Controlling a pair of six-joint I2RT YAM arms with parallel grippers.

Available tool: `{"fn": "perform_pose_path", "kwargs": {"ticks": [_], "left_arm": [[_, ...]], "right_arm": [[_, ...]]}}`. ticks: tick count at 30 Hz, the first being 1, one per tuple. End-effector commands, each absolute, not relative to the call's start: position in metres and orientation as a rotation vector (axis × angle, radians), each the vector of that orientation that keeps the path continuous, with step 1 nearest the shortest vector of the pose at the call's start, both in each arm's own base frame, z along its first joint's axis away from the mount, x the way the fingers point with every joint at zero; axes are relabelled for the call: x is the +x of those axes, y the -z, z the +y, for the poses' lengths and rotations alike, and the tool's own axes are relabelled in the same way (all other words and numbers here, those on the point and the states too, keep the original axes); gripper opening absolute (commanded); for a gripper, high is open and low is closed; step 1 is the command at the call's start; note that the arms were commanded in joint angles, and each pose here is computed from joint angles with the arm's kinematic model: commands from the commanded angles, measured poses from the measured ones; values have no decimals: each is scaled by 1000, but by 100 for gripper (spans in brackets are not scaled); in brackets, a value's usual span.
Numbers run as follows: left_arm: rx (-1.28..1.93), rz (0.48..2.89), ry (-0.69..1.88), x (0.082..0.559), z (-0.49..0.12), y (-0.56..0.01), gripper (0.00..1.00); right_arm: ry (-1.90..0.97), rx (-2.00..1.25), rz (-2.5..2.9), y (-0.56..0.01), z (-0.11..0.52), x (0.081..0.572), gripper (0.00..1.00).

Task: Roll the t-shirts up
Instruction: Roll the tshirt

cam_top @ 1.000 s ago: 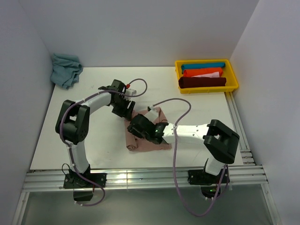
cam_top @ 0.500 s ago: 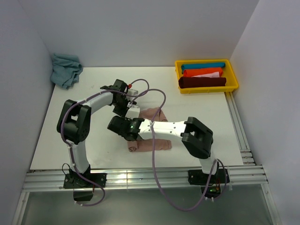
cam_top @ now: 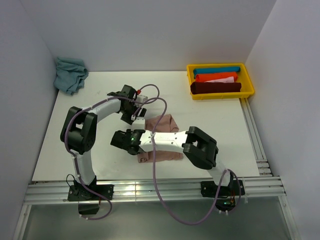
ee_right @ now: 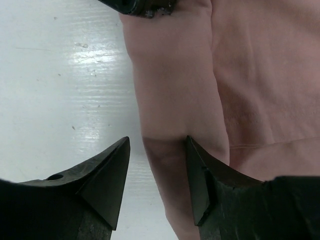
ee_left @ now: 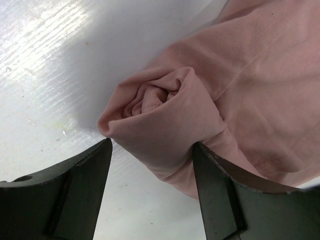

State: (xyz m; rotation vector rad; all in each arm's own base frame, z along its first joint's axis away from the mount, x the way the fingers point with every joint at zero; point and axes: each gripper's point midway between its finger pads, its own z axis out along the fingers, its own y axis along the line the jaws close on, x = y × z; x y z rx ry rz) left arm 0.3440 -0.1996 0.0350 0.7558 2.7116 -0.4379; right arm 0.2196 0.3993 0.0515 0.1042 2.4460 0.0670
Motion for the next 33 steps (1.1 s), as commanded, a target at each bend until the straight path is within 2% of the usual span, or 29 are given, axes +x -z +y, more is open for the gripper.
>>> {"fn": "perform_pose_path", "kwargs": {"ticks": [1, 10, 14, 19, 28, 33], "left_arm": [[702, 2571, 424, 363, -205, -62, 71], [498, 2299, 436, 388, -182, -119, 77], [359, 2202, 463, 396, -156, -144, 85], [160, 2095, 419, 404, -114, -169, 99], [146, 1926, 493, 386, -109, -189, 99], [176, 1968, 627, 367, -126, -161, 99]], "right_arm": [[58, 74, 2469, -36, 381, 211, 57], [98, 56, 2507, -21, 380, 206, 58], [99, 54, 2521, -14, 380, 204, 58], [47, 62, 2531, -12, 388, 203, 58], [-48, 115, 2556, -6, 380, 197, 58], [-172, 149, 2569, -9, 385, 193, 57]]}}
